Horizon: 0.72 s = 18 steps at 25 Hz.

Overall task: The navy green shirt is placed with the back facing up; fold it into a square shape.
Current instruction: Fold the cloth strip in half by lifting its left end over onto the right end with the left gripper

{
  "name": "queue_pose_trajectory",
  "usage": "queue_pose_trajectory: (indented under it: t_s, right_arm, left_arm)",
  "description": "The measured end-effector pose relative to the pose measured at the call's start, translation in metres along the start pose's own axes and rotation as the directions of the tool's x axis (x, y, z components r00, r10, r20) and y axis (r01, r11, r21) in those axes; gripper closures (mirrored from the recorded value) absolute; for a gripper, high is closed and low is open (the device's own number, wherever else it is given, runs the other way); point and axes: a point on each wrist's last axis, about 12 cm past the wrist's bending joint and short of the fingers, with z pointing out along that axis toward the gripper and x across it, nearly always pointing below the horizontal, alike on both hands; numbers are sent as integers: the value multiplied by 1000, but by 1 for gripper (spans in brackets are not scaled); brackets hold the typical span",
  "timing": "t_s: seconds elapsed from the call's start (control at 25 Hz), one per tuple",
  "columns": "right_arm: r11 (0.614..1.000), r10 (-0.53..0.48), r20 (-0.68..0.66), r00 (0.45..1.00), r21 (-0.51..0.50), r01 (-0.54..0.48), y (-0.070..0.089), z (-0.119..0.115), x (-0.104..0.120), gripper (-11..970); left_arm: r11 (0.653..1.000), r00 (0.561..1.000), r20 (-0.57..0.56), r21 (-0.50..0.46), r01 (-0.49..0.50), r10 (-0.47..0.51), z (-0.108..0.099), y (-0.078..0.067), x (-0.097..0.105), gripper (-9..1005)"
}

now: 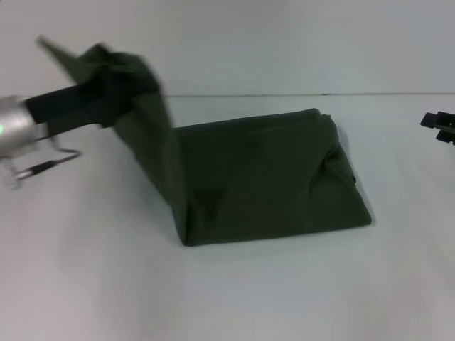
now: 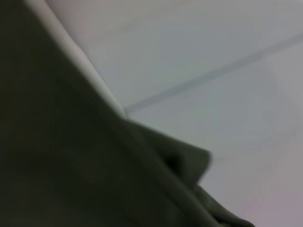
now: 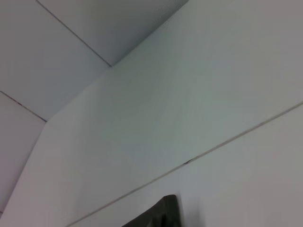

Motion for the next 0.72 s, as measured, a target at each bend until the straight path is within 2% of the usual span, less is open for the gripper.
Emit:
queue_pose_trajectory:
  t_s: [0.32, 0.44, 0.56, 0.6, 0.64, 0.72]
  right_arm:
    - [1000, 2, -3, 1000, -1, -2, -1, 1, 3, 417]
    - [1000, 2, -4, 1000, 1, -2, -1, 2, 3, 418]
    - [1000, 2, -5, 1000, 6, -2, -1, 2, 4, 419]
    - [1000, 4, -8, 1000, 7, -4, -2, 3, 5, 419]
    - [1000, 8, -7, 1000, 13, -7, -3, 4, 6, 419]
    - [1000, 12, -10, 1000, 18, -12, -3, 5, 7, 420]
  left_arm:
    - [994, 988, -118, 67, -89, 96, 67, -20, 30, 925]
    - [992, 980, -156, 50, -117, 123, 92, -17, 46, 917]
    - [989, 968, -209, -22, -146, 138, 122, -7, 68, 910]
    - [989, 968, -209, -22, -146, 138, 122, -7, 68, 907]
    - [980, 956, -244, -66, -185, 164, 143, -3, 82, 905]
    - [975, 946, -260, -62, -216, 193, 156, -6, 90, 900]
